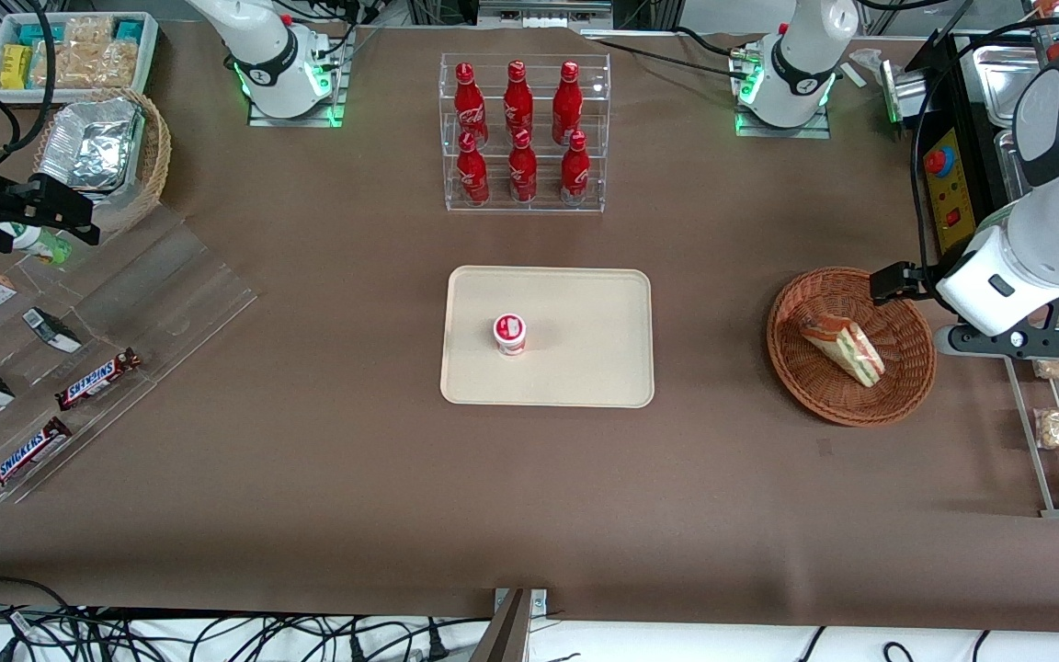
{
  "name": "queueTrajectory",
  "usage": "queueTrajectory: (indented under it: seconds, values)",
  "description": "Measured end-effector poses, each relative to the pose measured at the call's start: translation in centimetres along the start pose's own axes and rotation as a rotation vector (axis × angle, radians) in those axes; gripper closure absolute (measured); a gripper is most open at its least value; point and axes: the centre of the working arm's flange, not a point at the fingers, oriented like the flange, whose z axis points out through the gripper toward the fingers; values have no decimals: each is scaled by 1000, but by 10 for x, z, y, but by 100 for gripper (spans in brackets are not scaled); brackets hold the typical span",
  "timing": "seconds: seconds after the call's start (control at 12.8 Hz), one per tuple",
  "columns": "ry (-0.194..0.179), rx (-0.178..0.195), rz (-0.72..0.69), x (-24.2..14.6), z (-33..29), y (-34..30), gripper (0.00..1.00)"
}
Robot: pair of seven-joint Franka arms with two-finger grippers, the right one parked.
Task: Place sandwich from basket to tray
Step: 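Lower the open left gripper over the sandwich in the wicker basket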
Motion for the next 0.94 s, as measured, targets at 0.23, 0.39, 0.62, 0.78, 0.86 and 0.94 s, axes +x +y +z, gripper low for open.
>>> queueTrajectory:
  seconds: [0.23, 0.39, 0.62, 0.78, 0.86, 0.94]
  values:
    - [-6, 1, 1, 2, 3, 1, 0]
    - [-7, 1, -1, 2, 4, 0, 0]
    - [-32, 1, -49, 4, 15, -17, 0]
    - [-80, 3, -165, 10, 41, -38, 0]
    - [-102, 6, -226, 16, 58, -46, 0]
    - [-114, 8, -283, 21, 73, -53, 0]
